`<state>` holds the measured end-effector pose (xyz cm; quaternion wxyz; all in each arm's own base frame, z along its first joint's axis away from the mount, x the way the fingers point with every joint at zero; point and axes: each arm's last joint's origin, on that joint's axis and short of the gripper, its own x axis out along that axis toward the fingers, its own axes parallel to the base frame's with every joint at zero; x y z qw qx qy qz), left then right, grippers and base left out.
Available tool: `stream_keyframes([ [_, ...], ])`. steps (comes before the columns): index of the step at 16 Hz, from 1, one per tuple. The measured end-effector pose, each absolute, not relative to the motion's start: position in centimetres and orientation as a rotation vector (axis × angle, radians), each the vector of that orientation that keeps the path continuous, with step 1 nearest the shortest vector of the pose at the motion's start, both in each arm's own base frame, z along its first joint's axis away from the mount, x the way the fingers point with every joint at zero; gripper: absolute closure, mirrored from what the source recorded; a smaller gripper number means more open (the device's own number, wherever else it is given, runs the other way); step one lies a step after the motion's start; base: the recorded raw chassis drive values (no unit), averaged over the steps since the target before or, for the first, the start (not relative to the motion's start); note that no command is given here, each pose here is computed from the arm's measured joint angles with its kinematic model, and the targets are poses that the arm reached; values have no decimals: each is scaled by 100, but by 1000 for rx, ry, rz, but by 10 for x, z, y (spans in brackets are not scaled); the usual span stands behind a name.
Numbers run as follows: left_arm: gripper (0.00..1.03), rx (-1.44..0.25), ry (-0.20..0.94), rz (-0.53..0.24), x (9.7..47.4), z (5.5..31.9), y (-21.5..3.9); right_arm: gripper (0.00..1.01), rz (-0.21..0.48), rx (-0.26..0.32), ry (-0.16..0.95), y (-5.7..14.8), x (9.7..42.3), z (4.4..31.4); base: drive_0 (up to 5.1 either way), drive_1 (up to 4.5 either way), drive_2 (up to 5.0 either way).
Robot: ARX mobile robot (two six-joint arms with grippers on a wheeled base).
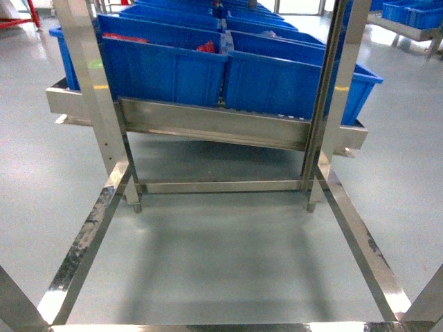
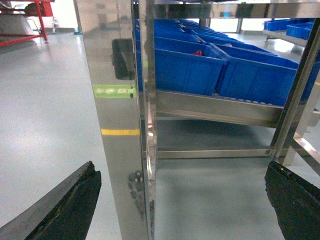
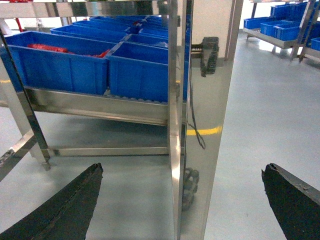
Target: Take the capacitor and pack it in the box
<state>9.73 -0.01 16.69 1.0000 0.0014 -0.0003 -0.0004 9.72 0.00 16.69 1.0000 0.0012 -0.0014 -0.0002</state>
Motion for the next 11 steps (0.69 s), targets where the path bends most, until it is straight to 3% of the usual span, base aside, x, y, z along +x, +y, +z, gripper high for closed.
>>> stream_keyframes([
  [11,5,3,-1,0,97,167,0,3,0,2,-3,0,97,167,0,0,0],
])
